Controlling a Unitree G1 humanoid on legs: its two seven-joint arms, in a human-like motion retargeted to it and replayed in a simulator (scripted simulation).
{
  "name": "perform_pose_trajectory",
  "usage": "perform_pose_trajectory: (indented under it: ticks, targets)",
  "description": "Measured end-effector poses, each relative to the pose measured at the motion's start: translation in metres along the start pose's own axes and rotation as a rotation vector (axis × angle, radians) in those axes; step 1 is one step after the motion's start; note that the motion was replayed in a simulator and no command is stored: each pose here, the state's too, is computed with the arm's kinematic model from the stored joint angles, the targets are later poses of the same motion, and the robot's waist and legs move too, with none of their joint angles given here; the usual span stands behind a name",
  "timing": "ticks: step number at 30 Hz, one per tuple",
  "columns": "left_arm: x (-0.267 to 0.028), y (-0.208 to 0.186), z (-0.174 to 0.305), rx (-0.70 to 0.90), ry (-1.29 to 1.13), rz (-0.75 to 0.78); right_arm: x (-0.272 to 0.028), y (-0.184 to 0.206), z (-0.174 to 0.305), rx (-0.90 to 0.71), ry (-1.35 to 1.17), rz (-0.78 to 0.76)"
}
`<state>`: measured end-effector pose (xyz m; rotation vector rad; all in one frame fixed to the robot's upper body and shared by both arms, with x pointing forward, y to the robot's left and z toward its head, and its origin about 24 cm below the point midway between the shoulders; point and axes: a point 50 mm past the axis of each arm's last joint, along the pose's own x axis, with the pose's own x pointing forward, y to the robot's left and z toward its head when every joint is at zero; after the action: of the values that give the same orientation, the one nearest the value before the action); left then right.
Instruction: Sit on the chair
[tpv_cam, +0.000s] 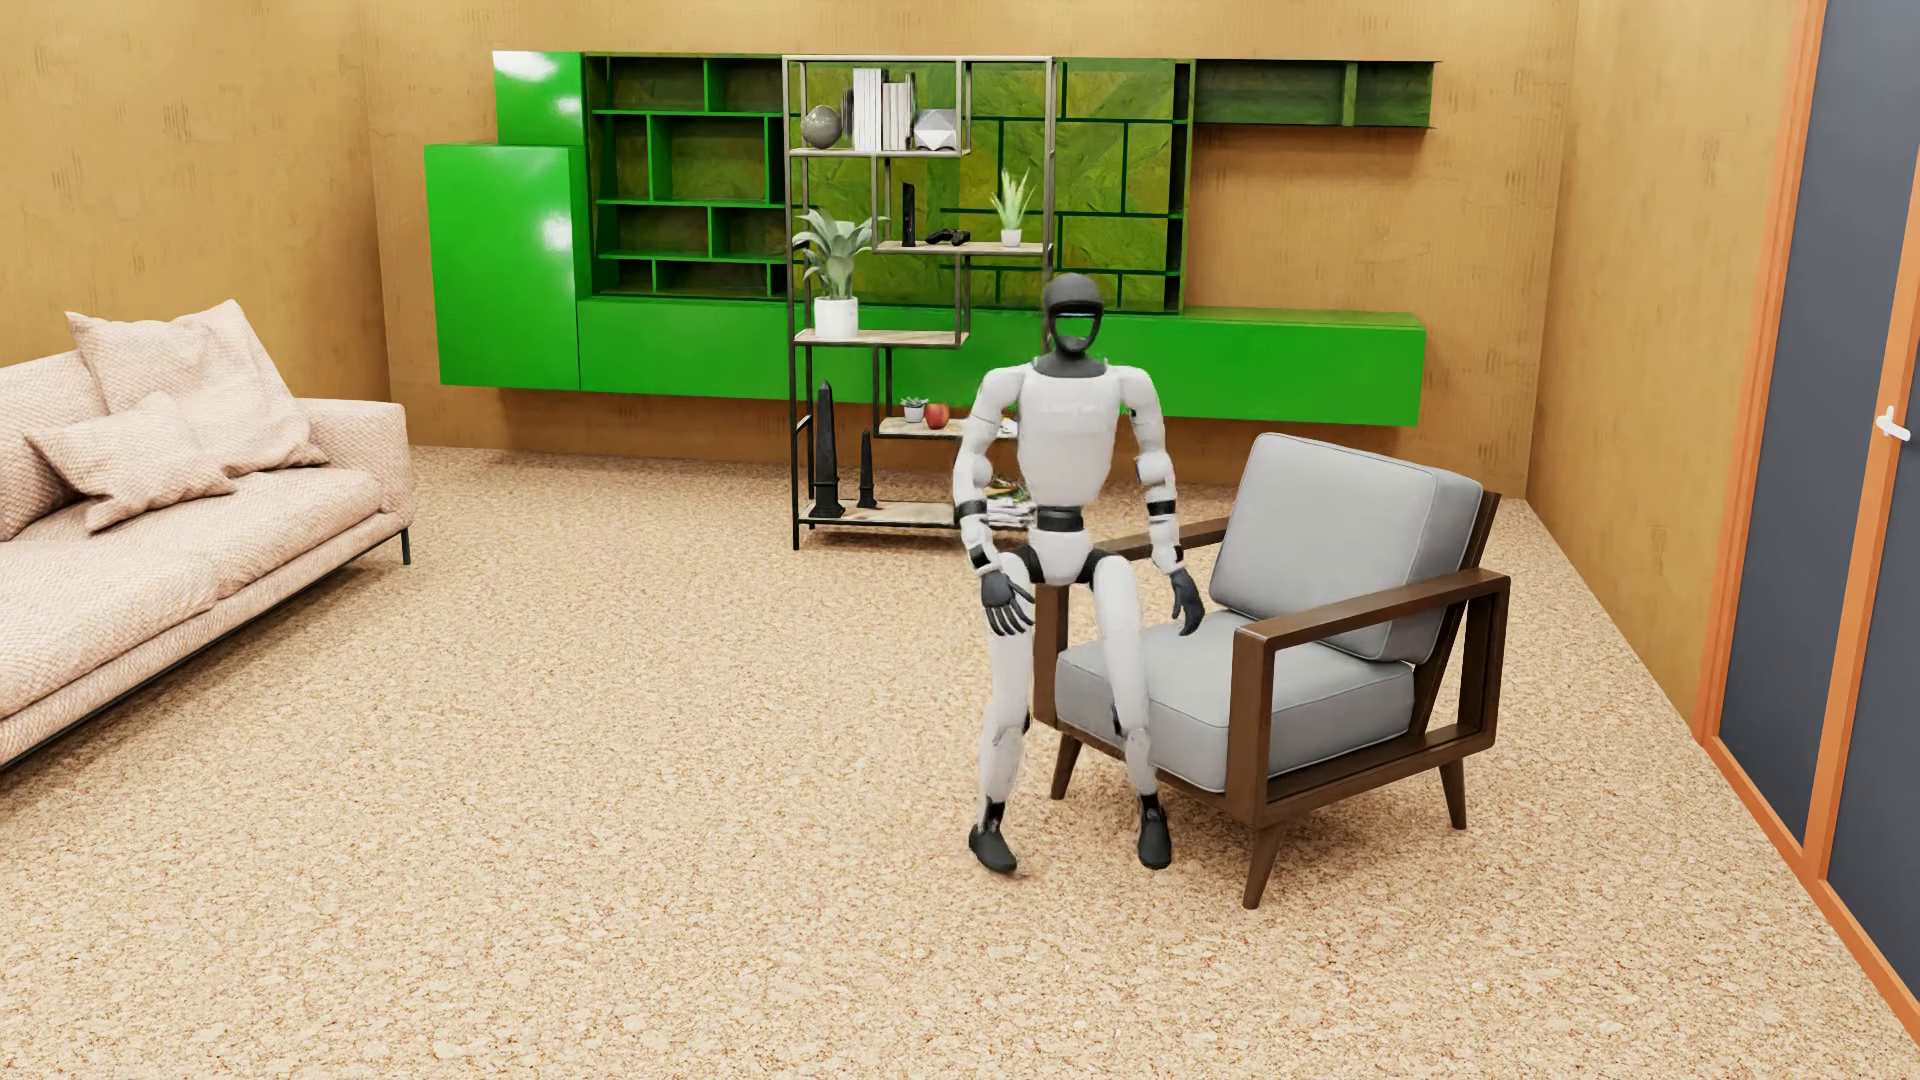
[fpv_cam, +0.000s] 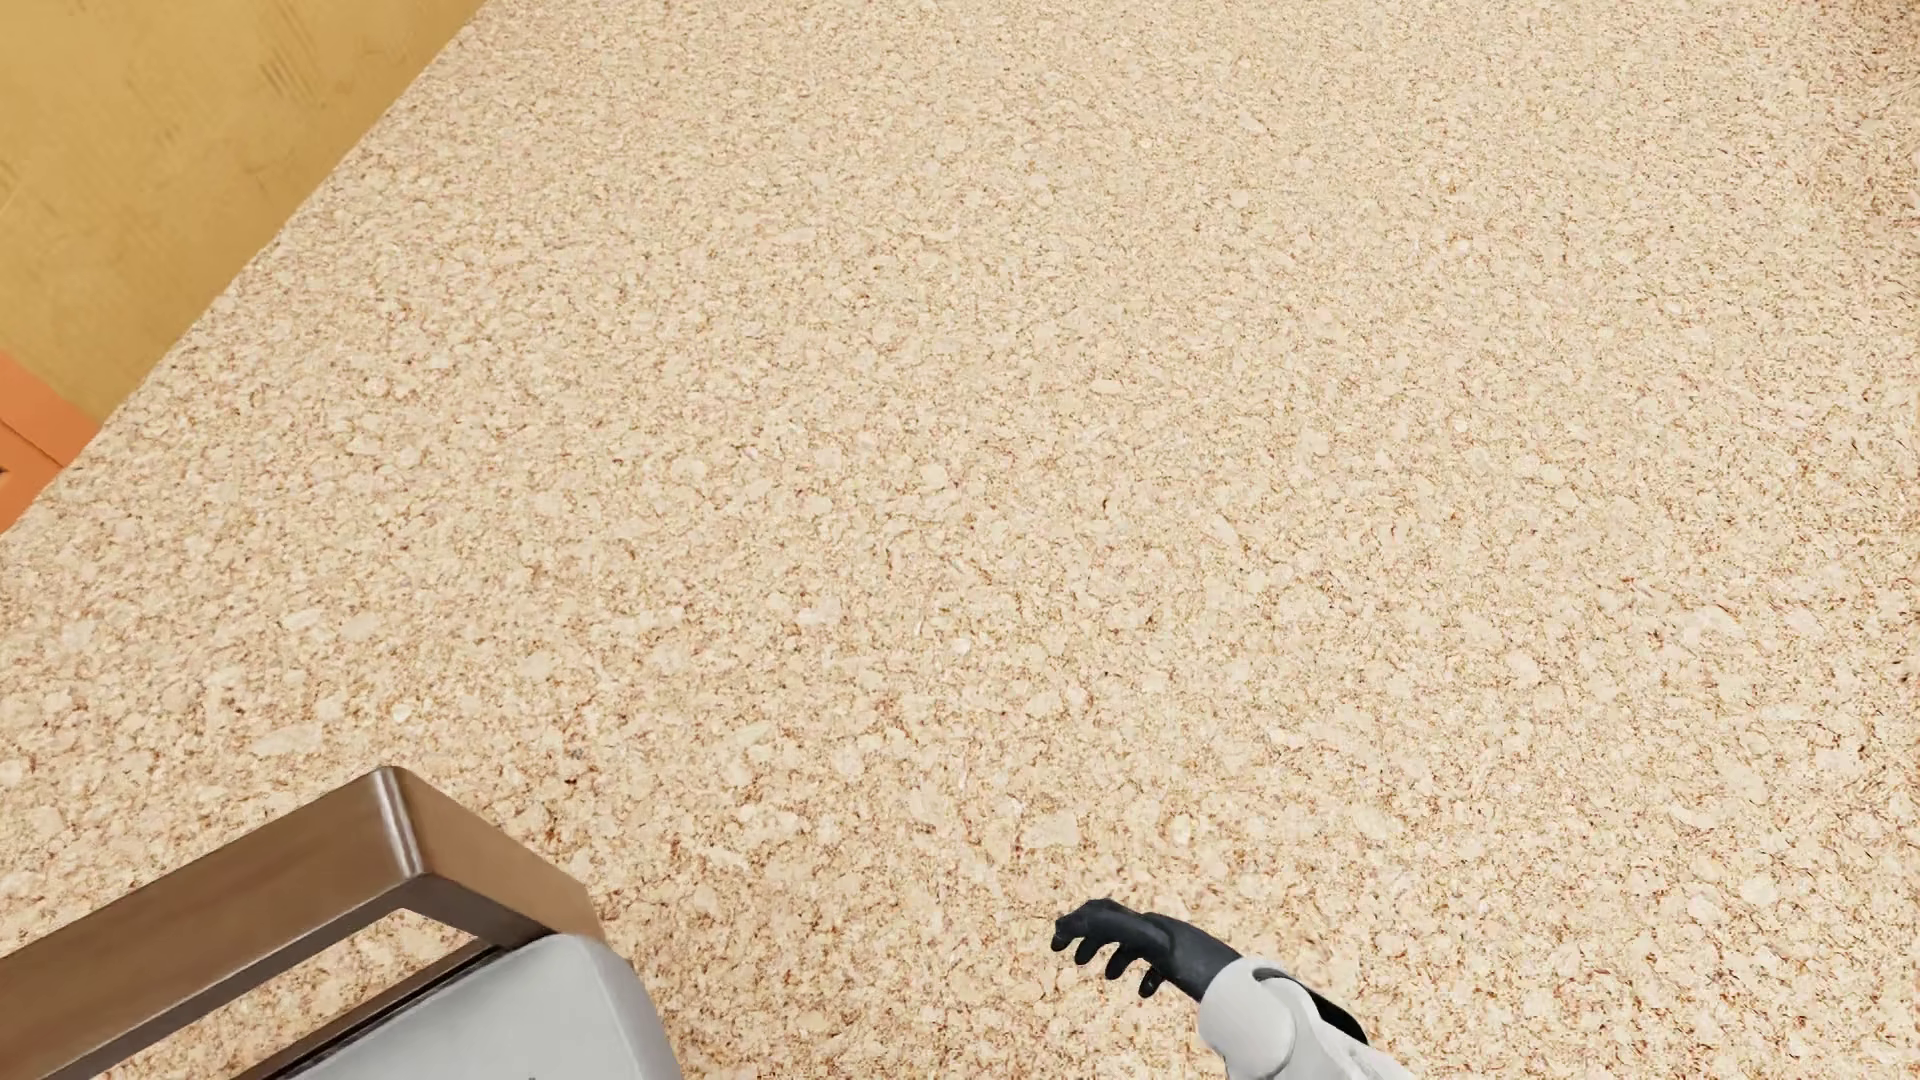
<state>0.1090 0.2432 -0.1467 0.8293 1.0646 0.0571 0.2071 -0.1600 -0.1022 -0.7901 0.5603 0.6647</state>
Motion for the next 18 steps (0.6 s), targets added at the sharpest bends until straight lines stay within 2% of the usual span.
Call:
perform_pose_trajectory:
  ticks: [1, 2, 3, 4, 8, 11, 13, 17, 18]
  targets:
    - [0.004, 0.012, 0.012, 0.008, -0.055, 0.050, 0.009, -0.010, 0.024, -0.043, -0.075, -0.052]
    - [0.006, 0.018, 0.015, 0.061, -0.067, 0.045, 0.011, -0.011, 0.032, -0.061, -0.094, -0.064]
    - [0.008, 0.031, 0.020, 0.041, -0.157, 0.093, 0.015, -0.007, 0.040, -0.042, -0.101, -0.084]
    - [0.008, 0.037, 0.023, 0.085, -0.136, 0.130, 0.014, -0.009, 0.032, -0.009, -0.022, -0.151]
    - [0.010, 0.041, 0.033, -0.037, -0.091, 0.213, 0.000, -0.018, -0.008, -0.052, 0.120, -0.240]
    - [0.016, 0.062, 0.043, 0.013, -0.120, 0.200, -0.008, -0.058, -0.020, 0.016, 0.172, -0.362]
    - [0.015, 0.087, 0.056, 0.021, -0.252, 0.229, -0.011, -0.078, -0.023, 0.028, 0.199, -0.406]
    - [0.013, 0.119, 0.085, 0.022, -0.340, 0.341, -0.020, -0.117, -0.021, 0.030, 0.203, -0.581]
    - [0.013, 0.126, 0.087, 0.028, -0.332, 0.372, -0.021, -0.122, -0.021, 0.042, 0.208, -0.549]
